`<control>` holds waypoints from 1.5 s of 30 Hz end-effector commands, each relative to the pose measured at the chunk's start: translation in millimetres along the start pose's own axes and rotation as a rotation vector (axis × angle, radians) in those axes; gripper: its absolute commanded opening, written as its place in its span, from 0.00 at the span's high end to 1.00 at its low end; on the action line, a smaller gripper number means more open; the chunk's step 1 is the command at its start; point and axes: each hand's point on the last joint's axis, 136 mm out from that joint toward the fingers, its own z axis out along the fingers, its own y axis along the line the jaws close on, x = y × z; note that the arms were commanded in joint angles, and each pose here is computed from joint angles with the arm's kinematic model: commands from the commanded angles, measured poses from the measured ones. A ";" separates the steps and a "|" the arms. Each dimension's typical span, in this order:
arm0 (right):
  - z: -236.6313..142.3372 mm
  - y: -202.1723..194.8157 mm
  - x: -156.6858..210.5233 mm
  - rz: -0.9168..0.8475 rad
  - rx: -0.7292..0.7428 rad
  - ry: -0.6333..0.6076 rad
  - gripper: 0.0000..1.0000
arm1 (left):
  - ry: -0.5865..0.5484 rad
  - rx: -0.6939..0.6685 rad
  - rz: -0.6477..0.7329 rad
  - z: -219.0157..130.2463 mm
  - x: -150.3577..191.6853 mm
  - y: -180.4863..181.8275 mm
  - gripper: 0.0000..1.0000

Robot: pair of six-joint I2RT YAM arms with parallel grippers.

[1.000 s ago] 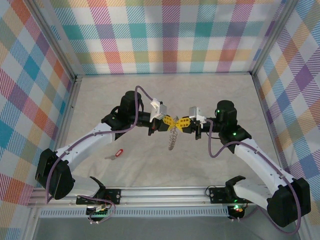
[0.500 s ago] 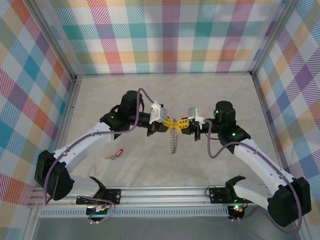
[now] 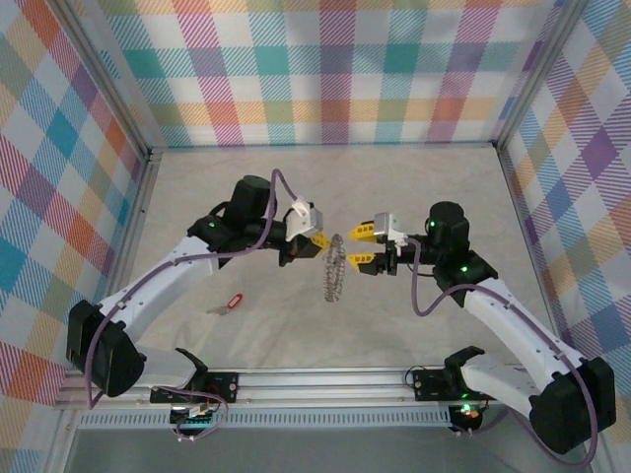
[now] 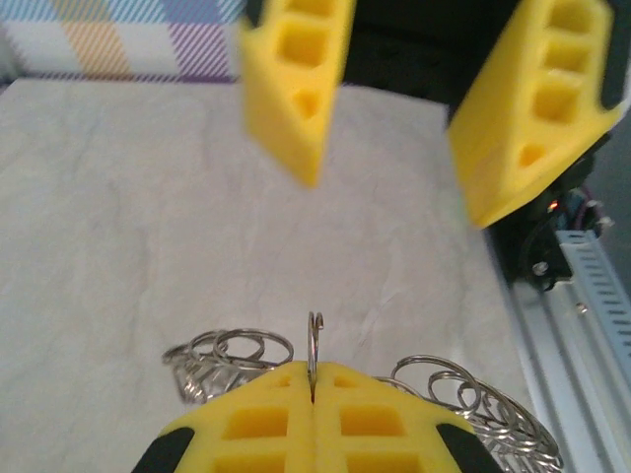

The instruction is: Put the keys on the keyring

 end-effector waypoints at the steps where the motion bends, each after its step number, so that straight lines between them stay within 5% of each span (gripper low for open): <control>1: 4.6 7.1 1.0 -0.015 -0.079 0.038 0.52 | -0.009 -0.093 0.027 -37.5 -14.7 11.5 1.00; 5: 20.4 22.6 9.0 -0.029 -0.200 0.146 0.52 | 0.026 -0.212 -0.071 -63.1 -0.3 34.3 1.00; 10: 47.2 30.6 13.3 -0.040 -0.248 0.073 0.51 | 0.075 -0.364 -0.156 -90.8 23.0 57.6 1.00; 20: 168.2 79.4 52.9 -0.112 -0.526 0.140 0.54 | 0.169 -0.695 -0.433 -147.5 71.4 110.5 1.00; 25: 227.6 92.0 83.3 -0.220 -0.524 0.184 0.54 | 0.213 -0.841 -0.544 -180.1 95.8 127.1 1.00; 45: 322.4 92.0 175.0 -0.162 -0.573 0.422 0.55 | 0.166 -0.968 -0.689 -222.9 128.9 142.4 1.00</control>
